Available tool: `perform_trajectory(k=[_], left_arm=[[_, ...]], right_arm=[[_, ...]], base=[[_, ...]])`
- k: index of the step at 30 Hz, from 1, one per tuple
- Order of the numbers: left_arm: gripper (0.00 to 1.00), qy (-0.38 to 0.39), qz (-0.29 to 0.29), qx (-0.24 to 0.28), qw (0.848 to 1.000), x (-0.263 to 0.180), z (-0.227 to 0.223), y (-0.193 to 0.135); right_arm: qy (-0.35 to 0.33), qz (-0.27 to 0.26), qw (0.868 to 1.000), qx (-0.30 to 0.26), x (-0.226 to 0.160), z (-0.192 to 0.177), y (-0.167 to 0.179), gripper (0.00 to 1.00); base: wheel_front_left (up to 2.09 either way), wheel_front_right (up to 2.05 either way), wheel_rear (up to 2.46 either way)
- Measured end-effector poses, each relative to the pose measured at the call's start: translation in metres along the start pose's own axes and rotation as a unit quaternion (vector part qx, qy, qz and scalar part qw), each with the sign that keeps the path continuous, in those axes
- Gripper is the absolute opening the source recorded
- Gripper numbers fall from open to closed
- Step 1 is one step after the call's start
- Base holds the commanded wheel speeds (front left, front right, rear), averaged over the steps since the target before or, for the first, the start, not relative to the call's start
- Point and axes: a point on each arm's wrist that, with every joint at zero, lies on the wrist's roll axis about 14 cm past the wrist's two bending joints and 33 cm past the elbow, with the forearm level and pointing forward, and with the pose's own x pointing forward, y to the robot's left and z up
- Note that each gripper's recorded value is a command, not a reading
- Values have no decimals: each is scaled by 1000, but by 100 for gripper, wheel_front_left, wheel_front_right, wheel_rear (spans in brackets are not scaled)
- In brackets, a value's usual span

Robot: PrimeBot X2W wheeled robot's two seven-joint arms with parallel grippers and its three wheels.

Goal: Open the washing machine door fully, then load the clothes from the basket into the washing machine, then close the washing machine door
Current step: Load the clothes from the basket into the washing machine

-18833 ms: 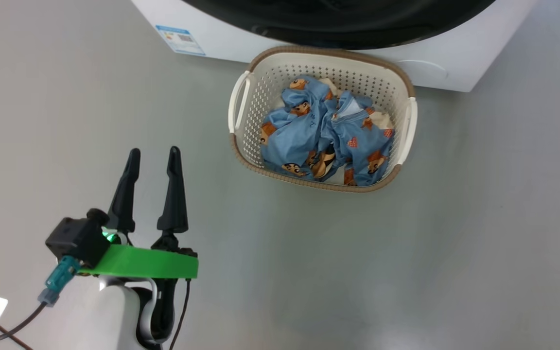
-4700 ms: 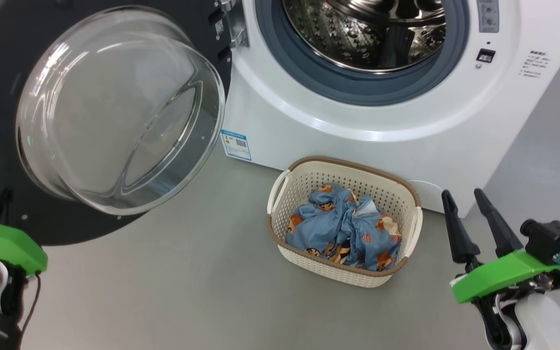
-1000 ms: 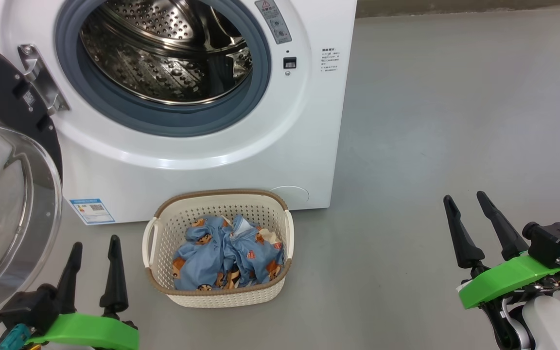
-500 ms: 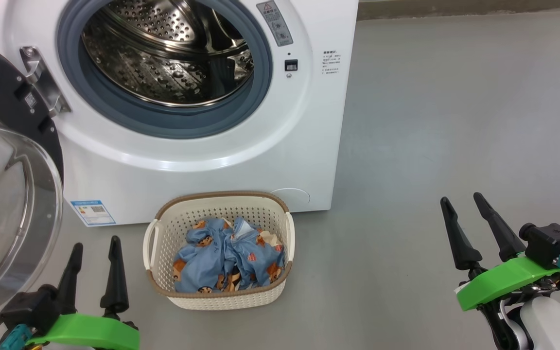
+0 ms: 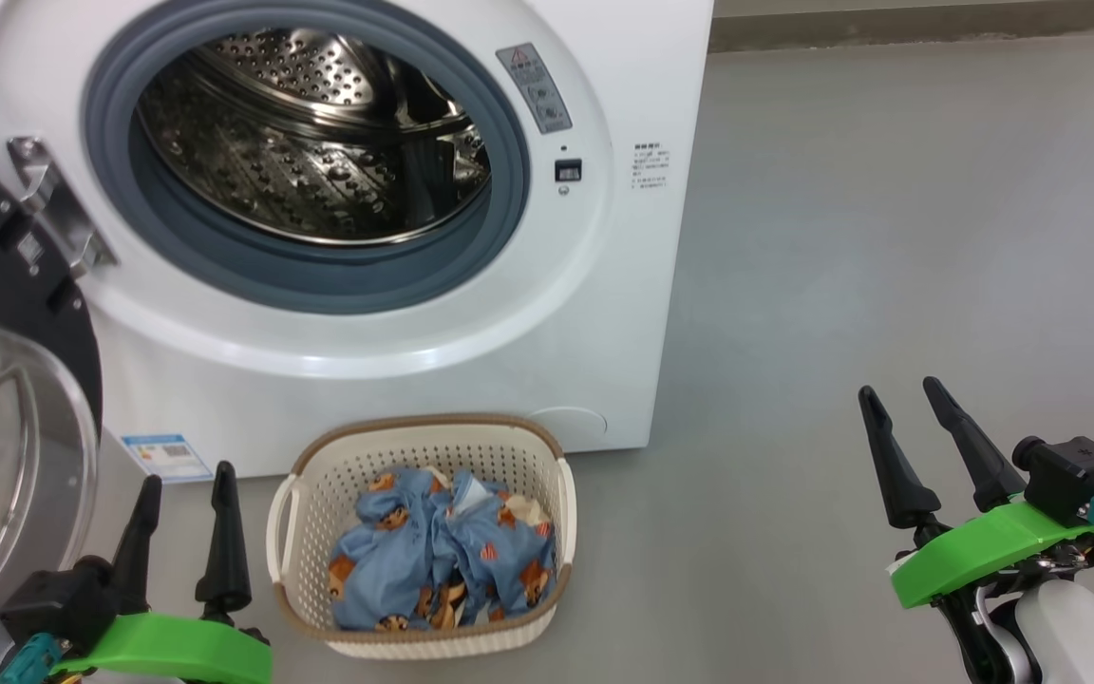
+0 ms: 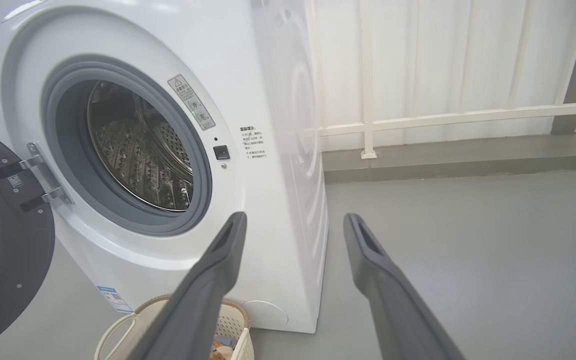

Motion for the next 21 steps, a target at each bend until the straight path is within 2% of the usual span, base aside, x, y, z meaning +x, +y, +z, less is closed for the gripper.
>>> perform_trajectory(k=[12,21], left_arm=[[100,3,6,0,1000,0,-2,4],[100,4,7,0,1000,-1,-3,5]], right_arm=[[1,-4,1000,2,2,-1,-2,100],[-1,-6,1000,4,2,0,-3,100]], base=[[138,-143,5],[46,-46,0]])
